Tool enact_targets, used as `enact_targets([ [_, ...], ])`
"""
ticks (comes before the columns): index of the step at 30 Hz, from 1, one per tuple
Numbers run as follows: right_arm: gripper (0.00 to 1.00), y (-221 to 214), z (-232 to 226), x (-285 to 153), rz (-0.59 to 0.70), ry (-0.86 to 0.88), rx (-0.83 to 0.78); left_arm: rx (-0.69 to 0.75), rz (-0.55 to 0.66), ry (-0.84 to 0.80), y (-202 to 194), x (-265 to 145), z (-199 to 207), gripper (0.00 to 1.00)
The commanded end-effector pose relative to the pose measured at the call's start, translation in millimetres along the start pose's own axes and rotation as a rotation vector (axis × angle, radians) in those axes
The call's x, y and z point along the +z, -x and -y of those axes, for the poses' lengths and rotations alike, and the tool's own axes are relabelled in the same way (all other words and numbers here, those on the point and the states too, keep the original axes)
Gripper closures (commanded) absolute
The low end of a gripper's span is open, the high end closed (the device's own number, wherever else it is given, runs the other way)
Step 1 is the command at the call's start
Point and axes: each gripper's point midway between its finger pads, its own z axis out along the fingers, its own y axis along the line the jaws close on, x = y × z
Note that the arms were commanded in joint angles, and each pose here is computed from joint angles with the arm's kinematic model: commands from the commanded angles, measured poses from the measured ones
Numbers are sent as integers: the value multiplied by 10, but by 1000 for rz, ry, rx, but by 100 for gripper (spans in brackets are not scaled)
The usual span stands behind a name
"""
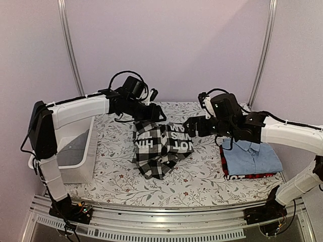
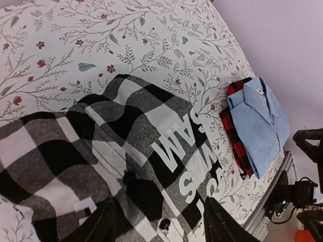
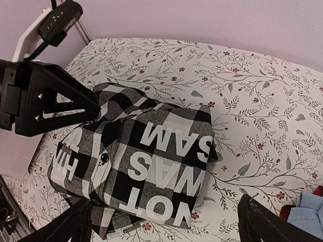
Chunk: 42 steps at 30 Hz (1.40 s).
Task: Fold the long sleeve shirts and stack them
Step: Place the crumpled shirt at the center of the board, then adjust the crumpled shirt at the center of the board.
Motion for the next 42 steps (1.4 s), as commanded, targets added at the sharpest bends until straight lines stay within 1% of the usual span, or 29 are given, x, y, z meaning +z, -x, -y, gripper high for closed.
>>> enact_targets([
  [1, 1, -233, -121, 129, -66, 23, -31, -23, 148, 3, 324, -573, -142, 31],
  [5, 1, -338, -299, 260, -98, 13, -78, -78, 192, 52, 276, -893, -467, 15],
  [8, 1, -361, -495, 360, -111, 21, -107, -125, 212, 86, 181, -1078, -707, 7],
  [9, 1, -395, -565, 406, -120, 24, -120, -129, 211, 87, 137, -1113, -741, 6],
  [13, 1, -457, -878, 569, -145, 26, -180, -150, 206, 120, -21, -1208, -875, 4],
  [17, 2, -690, -1162, 776, -202, 32, -255, -171, 209, 141, -126, -1308, -949, 4],
  [20, 3, -808, -1342, 897, -234, 44, -294, -179, 228, 142, -154, -1404, -965, 3],
  [24, 4, -829, -1521, 1051, -253, 27, -332, -194, 244, 142, -176, -1486, -1013, 3],
  [26, 4, -808, -1567, 1141, -258, -2, -333, -199, 247, 135, -190, -1500, -1017, 3],
  [29, 4, -917, -1498, 1339, -285, -88, -338, -208, 255, 126, -206, -1520, -1031, 3],
  [34, 4, -1223, -1296, 1593, -351, -197, -337, -221, 258, 120, -206, -1556, -1084, 3],
  [36, 7, -1285, -1176, 1626, -370, -231, -309, -219, 261, 119, -194, -1579, -1100, 3],
  [37, 11, -1288, -1115, 1628, -373, -249, -295, -219, 259, 118, -195, -1582, -1108, 3],
  [39, 25, -1283, -1011, 1612, -376, -272, -268, -223, 256, 114, -203, -1575, -1126, 3],
  [42, 42, -1145, -971, 1539, -346, -276, -233, -231, 239, 93, -238, -1510, -1126, 3],
])
